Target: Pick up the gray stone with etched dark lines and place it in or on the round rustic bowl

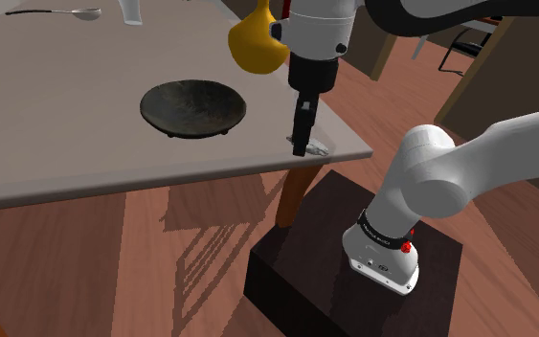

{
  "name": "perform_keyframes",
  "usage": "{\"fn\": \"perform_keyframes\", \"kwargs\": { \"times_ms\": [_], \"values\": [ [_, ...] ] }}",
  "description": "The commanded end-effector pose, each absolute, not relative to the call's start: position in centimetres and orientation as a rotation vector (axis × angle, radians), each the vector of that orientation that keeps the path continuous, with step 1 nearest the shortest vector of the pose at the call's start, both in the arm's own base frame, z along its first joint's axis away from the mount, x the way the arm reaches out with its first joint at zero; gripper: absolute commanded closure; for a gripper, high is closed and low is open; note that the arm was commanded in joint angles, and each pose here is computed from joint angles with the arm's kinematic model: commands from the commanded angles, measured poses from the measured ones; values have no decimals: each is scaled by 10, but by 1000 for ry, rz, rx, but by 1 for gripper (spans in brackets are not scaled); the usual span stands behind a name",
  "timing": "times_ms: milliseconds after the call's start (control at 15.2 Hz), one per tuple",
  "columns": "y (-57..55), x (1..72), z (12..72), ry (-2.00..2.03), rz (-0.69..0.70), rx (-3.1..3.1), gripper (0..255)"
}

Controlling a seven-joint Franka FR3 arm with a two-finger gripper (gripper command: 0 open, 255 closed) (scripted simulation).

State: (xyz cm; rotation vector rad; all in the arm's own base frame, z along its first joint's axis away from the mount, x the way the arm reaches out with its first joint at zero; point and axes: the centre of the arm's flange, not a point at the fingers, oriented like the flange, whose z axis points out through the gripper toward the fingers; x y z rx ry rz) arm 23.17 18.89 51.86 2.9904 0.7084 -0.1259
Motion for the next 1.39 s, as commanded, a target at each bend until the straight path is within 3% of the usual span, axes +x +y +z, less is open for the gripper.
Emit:
{"fn": "perform_keyframes", "kwargs": {
  "times_ms": [0, 66, 660, 1320],
  "values": [
    [189, 232, 519, 708, -126, 2990, 0],
    [189, 232, 519, 708, -126, 2990, 255],
    [189, 232, 519, 708, -126, 2990, 255],
    [189, 232, 571, 708, -126, 2990, 255]
  ]
}}
